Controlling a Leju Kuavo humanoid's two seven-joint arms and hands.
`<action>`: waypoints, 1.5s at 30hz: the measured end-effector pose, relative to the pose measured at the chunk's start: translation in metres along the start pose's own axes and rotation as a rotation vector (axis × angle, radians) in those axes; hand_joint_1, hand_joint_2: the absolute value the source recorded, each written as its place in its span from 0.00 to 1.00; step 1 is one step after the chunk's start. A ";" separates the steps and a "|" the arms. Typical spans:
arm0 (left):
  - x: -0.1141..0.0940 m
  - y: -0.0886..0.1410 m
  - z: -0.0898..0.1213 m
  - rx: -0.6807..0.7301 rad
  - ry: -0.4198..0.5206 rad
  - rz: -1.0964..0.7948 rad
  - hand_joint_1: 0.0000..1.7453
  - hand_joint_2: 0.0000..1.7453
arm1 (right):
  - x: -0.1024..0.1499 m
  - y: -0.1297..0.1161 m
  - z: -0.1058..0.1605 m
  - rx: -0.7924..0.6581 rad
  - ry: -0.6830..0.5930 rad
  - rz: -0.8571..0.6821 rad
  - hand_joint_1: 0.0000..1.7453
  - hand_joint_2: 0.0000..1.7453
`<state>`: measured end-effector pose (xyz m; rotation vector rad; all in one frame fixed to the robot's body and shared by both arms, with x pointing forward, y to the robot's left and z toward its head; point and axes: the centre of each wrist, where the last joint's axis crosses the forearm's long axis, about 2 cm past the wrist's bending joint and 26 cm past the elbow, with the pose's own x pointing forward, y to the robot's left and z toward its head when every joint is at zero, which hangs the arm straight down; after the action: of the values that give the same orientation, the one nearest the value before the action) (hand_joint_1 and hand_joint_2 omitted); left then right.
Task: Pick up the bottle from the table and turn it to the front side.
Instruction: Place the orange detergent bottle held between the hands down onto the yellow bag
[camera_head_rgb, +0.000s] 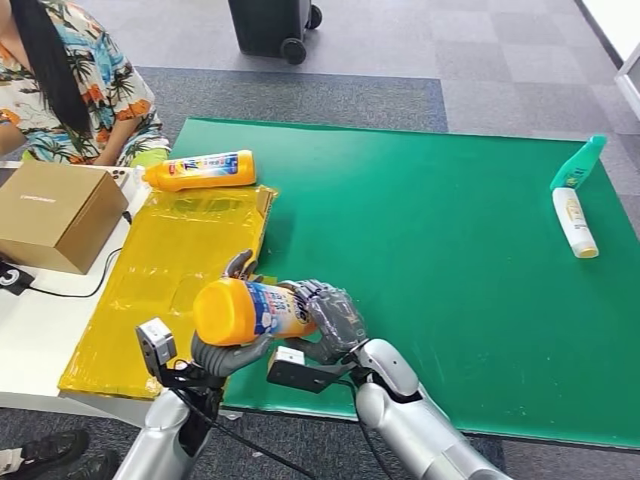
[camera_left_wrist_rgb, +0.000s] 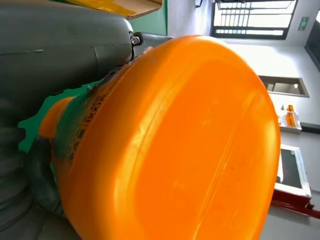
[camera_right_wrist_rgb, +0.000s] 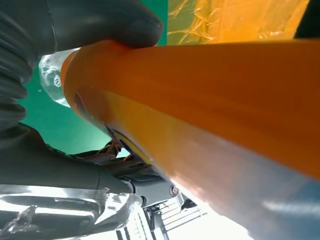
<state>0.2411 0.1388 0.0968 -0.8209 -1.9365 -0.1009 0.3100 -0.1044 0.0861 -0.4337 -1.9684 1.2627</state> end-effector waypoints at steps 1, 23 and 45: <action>0.000 0.000 0.000 -0.005 0.003 -0.004 0.00 1.00 | -0.001 0.000 -0.001 0.009 -0.002 0.012 1.00 1.00; 0.000 -0.001 0.004 -0.001 -0.012 -0.008 1.00 1.00 | -0.007 0.003 -0.003 0.060 -0.003 0.079 1.00 1.00; 0.017 0.000 -0.011 0.027 -0.092 -0.176 1.00 1.00 | 0.000 0.006 0.000 -0.099 0.018 -0.031 0.00 1.00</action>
<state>0.2449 0.1433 0.1162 -0.6465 -2.0900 -0.1447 0.3091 -0.1020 0.0810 -0.4595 -2.0209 1.1423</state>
